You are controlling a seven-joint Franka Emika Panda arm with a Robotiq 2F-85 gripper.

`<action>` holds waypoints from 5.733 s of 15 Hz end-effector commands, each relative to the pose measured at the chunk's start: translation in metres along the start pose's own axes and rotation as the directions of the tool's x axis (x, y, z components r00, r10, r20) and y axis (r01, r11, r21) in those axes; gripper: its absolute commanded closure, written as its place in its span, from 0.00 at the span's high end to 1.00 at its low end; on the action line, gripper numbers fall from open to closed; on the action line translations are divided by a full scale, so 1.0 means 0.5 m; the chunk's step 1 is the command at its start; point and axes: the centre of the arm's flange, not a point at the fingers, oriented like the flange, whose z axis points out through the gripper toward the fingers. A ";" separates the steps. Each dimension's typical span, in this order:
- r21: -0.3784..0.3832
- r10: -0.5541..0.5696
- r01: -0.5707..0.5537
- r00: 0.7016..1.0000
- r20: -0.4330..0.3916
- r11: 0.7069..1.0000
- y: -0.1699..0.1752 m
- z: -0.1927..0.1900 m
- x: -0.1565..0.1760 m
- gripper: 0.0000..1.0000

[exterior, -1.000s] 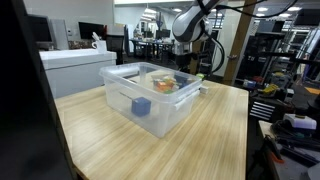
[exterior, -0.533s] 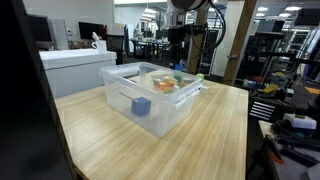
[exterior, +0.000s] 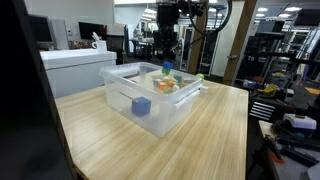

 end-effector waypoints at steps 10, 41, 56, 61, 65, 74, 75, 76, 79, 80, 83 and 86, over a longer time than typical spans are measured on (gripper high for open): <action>0.086 0.268 -0.269 0.963 0.031 0.959 0.312 0.076 -0.045 1.00; 0.190 -0.316 0.288 0.939 0.137 0.938 0.408 0.427 0.051 0.67; 0.114 -0.286 0.276 0.954 0.088 0.954 0.366 0.297 0.070 0.45; 0.056 -0.275 0.274 0.961 0.018 0.960 0.313 0.154 0.083 0.45; 0.037 -0.298 0.300 0.953 -0.064 0.953 0.222 0.013 0.082 0.45; 0.086 -0.456 0.454 0.890 -0.003 0.887 -0.062 -0.024 -0.019 0.45; 0.090 -0.451 0.447 0.892 0.023 0.890 -0.064 -0.004 -0.028 0.45; 0.098 -0.446 0.440 0.894 0.049 0.893 -0.063 0.015 -0.037 0.45; 0.136 -0.422 0.413 0.906 0.042 0.901 -0.048 0.023 -0.031 0.99; 0.145 -0.408 0.401 0.912 0.028 0.905 -0.043 0.016 -0.027 1.00; 0.174 -0.337 0.338 0.941 -0.034 0.925 0.005 -0.025 -0.001 1.00; 0.185 -0.246 0.257 0.966 -0.078 0.949 0.093 -0.051 0.023 1.00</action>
